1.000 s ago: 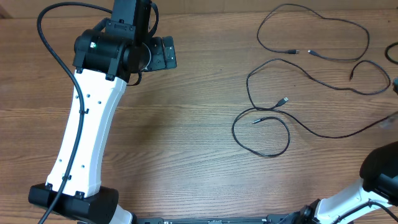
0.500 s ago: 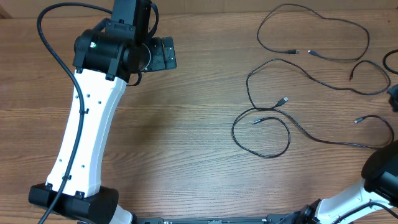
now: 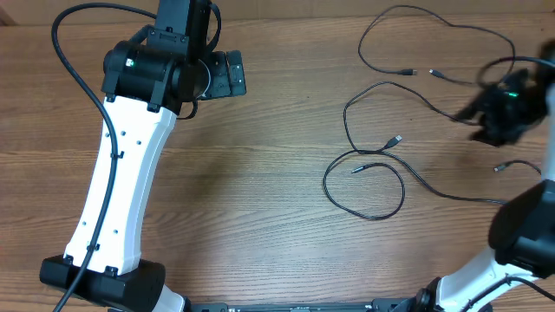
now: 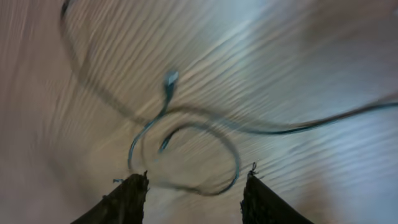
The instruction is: Untangle cables
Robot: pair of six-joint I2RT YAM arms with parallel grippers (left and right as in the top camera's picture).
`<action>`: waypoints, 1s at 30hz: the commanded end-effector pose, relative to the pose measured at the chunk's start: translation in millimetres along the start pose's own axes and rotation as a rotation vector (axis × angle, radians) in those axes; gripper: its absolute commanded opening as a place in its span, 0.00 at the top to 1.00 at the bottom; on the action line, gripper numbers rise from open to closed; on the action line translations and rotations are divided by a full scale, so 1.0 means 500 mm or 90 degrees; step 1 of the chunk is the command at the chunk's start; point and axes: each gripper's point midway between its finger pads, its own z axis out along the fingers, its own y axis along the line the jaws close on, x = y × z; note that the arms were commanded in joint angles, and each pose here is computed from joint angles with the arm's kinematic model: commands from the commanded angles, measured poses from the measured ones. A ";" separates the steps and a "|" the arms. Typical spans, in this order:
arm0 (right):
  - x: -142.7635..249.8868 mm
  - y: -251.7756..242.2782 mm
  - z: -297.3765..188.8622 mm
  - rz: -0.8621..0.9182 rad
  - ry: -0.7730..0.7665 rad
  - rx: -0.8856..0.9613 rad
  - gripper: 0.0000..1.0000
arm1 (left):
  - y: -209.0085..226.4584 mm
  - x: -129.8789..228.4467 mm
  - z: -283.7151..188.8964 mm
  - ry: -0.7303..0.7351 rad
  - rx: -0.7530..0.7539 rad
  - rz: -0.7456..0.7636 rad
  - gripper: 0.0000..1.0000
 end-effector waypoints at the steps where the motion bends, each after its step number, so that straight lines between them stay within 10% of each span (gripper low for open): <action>1: 0.049 0.090 0.016 -0.111 0.020 -0.029 0.49 | 0.001 -0.012 0.001 -0.011 -0.003 -0.013 0.00; 30: 0.276 0.237 0.358 -0.307 0.018 0.130 0.45 | 0.002 -0.012 0.002 -0.011 -0.003 -0.013 0.00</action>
